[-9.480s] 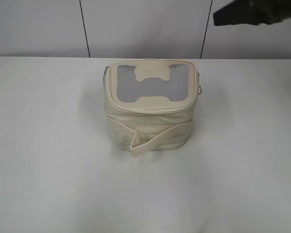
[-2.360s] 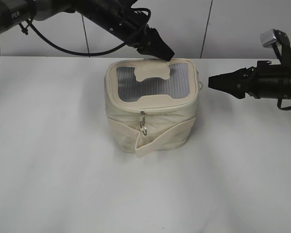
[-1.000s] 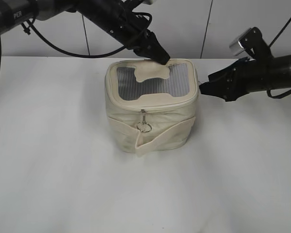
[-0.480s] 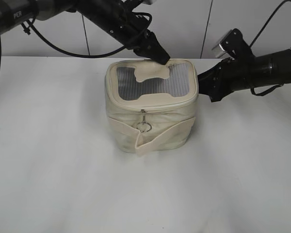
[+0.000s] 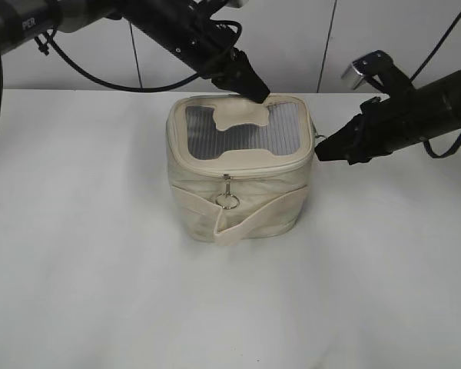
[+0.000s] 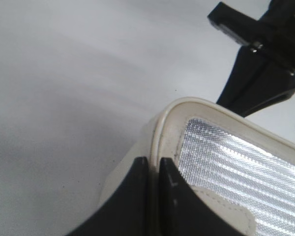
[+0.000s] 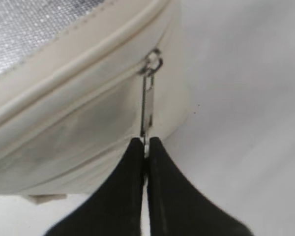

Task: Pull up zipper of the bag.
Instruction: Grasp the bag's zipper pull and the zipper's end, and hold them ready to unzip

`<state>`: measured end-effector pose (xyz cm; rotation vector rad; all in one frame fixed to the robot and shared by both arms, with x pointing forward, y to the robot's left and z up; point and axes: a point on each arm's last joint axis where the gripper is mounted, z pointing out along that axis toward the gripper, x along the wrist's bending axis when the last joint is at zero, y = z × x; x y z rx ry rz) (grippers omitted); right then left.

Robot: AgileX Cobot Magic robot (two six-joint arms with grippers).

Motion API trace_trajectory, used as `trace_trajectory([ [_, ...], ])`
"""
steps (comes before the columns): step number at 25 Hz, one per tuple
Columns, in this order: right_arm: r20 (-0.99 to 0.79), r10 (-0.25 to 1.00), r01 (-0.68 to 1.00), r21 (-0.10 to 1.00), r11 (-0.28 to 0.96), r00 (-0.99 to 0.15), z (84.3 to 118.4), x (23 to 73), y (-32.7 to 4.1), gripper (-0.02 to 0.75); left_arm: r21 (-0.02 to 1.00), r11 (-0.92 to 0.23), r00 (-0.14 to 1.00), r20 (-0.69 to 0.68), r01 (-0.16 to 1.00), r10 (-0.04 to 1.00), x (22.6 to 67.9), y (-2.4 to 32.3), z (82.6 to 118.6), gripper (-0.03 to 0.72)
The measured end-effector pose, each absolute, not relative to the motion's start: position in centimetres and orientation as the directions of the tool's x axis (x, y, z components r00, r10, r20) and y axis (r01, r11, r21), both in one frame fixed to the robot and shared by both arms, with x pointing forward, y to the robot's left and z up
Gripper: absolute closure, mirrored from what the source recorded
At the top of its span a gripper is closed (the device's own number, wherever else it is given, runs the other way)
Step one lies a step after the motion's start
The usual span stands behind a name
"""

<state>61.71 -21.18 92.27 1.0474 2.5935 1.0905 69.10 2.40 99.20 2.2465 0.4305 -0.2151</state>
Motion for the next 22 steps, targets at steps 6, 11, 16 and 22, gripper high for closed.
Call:
trace_trajectory([
  [6, 0.153, 0.676, 0.580, 0.667, 0.468, -0.721, 94.7, 58.3, -21.5, 0.729, 0.679, -0.584, 0.895, -0.327, 0.445, 0.303, 69.3, 2.4, 99.1, 0.664],
  [11, 0.235, 0.676, 0.631, 0.649, 0.426, -0.698, 95.8, 55.2, -21.4, 0.729, 0.666, -0.558, 0.868, -0.353, 0.495, 0.348, 69.5, 2.3, 99.1, 0.664],
  [16, 0.331, 0.633, 0.674, 0.601, 0.430, -0.699, 95.5, 52.1, -18.1, 0.729, 0.652, -0.539, 0.845, -0.375, 0.533, 0.381, 69.5, 2.1, 99.1, 0.664],
  [22, 0.341, 0.602, 0.648, 0.636, 0.418, -0.723, 95.3, 50.5, -9.8, 0.729, 0.646, -0.532, 0.834, -0.370, 0.548, 0.410, 69.2, 1.2, 99.0, 0.664],
])
